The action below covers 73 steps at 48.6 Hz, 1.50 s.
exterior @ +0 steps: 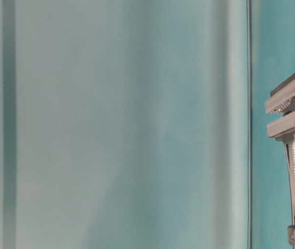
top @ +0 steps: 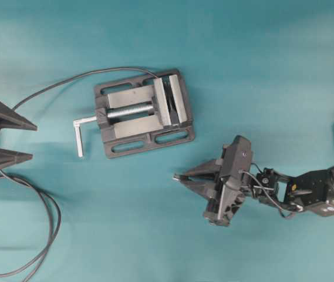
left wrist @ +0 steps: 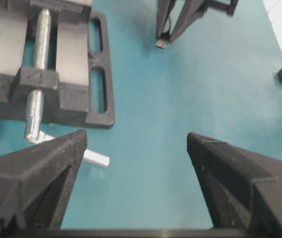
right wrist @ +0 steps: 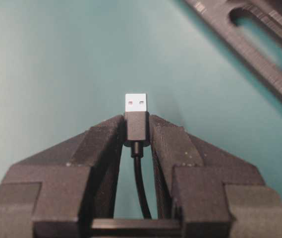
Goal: Insert the USB cable into the fixed female connector.
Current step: 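Carry the USB plug with the right gripper to the vise port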
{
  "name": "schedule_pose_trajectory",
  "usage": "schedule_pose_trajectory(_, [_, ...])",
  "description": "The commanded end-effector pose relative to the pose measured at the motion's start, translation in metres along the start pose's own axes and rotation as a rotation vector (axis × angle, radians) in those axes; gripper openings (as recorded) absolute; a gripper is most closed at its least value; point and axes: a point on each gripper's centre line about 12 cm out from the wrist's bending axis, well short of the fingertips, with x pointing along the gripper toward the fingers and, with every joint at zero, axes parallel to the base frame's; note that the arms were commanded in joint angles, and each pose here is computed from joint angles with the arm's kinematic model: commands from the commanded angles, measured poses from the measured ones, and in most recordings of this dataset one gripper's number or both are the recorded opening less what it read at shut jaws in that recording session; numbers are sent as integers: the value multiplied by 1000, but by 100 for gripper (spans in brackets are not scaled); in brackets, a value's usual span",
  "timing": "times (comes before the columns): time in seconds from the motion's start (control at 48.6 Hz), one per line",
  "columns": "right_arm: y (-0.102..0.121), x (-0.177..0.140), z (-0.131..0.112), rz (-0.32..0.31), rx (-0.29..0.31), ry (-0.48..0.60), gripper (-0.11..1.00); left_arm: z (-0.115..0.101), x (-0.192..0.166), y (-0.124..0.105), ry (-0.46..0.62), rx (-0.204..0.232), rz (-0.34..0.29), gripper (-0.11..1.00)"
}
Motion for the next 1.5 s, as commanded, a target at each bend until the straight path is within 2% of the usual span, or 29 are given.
schedule_pose_trajectory(0.0, [10,3,16,-36,50,-63,22,7,1,-2,-28,16,-5,100])
schedule_pose_trajectory(0.206, [18,27,14,-198,84,-140,22,10,1,-3,-51,11,-12,100])
schedule_pose_trajectory(0.309, [25,41,12,-253,96,-145,22,10,1,-3,-55,15,-14,100])
schedule_pose_trajectory(0.412, [27,52,8,-335,100,-156,22,9,1,-3,-52,15,-14,100])
schedule_pose_trajectory(0.556, [26,55,11,-471,105,-194,22,10,1,-4,-52,20,-22,100])
schedule_pose_trajectory(0.7, [27,50,17,-571,96,-209,22,9,1,-5,-48,23,-30,100])
schedule_pose_trajectory(0.885, [32,45,16,-656,99,-213,22,6,1,-4,-40,23,-29,100])
schedule_pose_trajectory(1.132, [40,35,13,-760,151,-231,22,4,1,-4,-36,23,-28,100])
schedule_pose_trajectory(1.276, [42,34,15,-825,146,-259,22,4,1,-4,-33,23,-27,100])
schedule_pose_trajectory(1.482, [41,38,20,-858,157,-279,22,4,1,-4,-33,23,-27,100])
